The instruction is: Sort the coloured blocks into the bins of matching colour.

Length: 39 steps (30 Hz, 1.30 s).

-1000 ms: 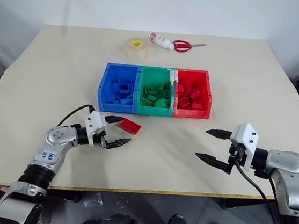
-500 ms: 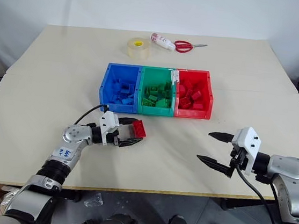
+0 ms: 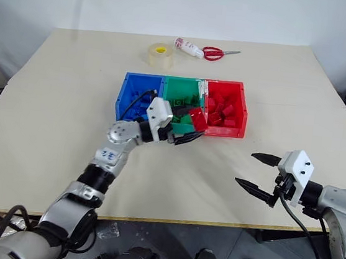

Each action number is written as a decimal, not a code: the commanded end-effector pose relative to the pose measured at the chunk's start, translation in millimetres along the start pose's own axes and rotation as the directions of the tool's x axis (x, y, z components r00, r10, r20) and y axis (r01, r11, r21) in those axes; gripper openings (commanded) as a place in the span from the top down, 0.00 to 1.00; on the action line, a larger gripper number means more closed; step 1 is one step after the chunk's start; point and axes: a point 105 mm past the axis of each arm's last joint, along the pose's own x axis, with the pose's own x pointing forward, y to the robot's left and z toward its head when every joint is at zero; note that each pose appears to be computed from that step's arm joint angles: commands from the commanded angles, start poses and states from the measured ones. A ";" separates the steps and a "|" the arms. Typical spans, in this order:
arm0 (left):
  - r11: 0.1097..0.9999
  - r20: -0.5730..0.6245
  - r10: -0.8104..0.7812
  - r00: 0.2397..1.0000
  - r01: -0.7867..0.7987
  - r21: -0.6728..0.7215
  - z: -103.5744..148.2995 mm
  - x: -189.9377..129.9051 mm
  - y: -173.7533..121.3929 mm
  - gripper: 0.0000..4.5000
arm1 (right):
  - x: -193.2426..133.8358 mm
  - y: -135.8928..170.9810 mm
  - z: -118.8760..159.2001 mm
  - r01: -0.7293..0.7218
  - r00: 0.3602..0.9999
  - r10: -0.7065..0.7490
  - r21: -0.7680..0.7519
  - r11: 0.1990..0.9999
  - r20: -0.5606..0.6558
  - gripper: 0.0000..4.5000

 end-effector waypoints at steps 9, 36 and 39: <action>0.976 0.036 0.220 0.975 -0.220 -0.006 29.7 60.3 36.0 0.09 | -9.0 11.5 10.6 0.093 0.994 -0.092 -0.014 0.996 0.058 0.00; 0.983 -0.224 -0.055 0.973 0.014 -0.181 -10.5 -182.5 -4.2 0.00 | 25.7 -6.8 11.6 -0.102 0.994 0.104 -0.049 0.994 0.036 0.00; 0.987 -0.288 -0.010 0.958 -0.038 -0.159 -15.6 -206.0 0.6 0.00 | 28.5 -9.6 8.2 -0.130 0.991 0.131 -0.053 0.990 0.017 0.00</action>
